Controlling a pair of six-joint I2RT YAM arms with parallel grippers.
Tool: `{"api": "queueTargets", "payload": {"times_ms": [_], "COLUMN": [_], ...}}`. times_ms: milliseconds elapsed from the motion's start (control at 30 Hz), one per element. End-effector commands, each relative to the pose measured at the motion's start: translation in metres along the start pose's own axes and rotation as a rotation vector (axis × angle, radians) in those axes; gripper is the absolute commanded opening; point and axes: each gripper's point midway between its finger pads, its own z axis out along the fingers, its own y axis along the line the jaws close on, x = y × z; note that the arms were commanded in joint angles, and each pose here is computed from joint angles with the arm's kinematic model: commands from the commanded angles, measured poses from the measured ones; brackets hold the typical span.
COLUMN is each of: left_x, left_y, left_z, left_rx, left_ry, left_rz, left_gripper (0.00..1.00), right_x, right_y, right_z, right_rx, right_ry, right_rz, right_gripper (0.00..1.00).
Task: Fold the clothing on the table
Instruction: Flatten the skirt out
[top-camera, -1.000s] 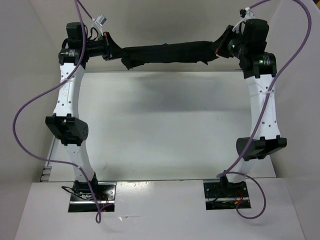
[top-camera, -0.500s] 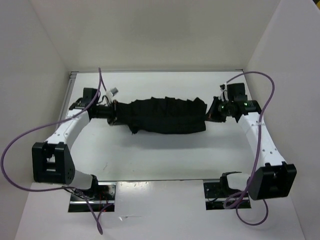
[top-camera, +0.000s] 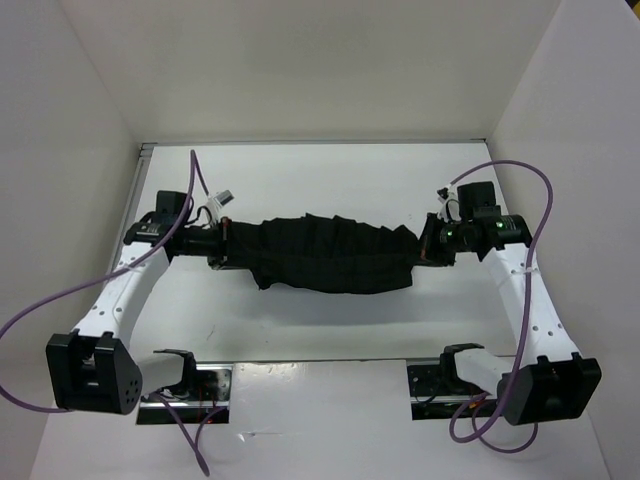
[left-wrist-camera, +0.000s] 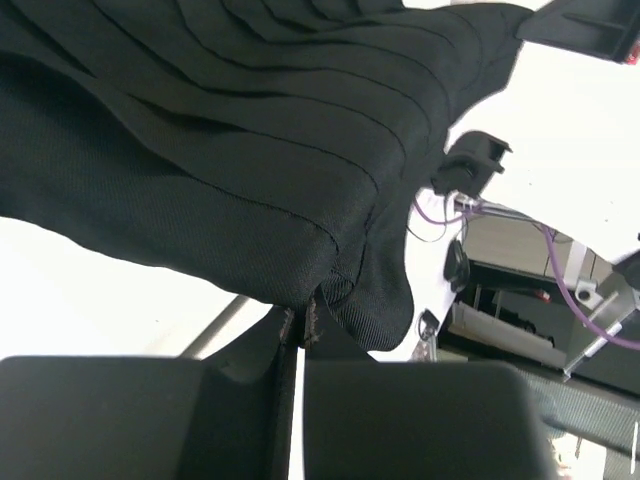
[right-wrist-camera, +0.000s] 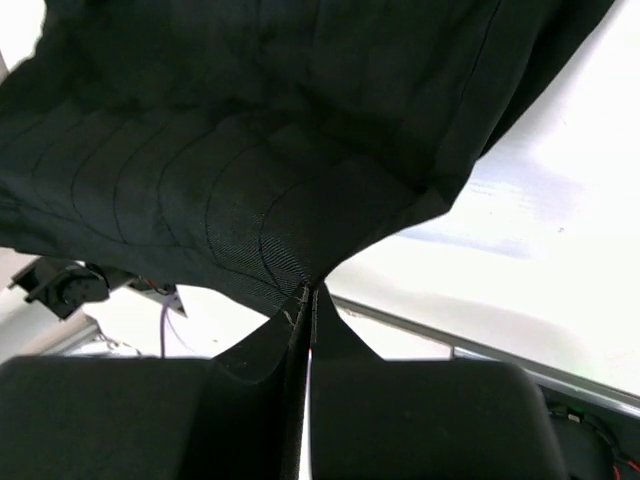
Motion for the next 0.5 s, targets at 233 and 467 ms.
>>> {"api": "queueTargets", "payload": {"times_ms": [233, 467], "left_x": [0.023, 0.025], "left_y": [-0.145, -0.146], "left_z": [-0.08, -0.08], "left_rx": [0.241, 0.205], "left_ry": [-0.134, -0.183], "left_rz": [0.452, 0.517], "left_gripper": [0.0, 0.01], "right_x": [0.008, 0.002], "right_y": [0.071, 0.102], "right_z": [-0.076, -0.11], "right_rx": [-0.188, -0.284], "right_ry": [-0.177, -0.306], "right_rz": [-0.295, -0.394], "right_gripper": [0.0, 0.02]}}
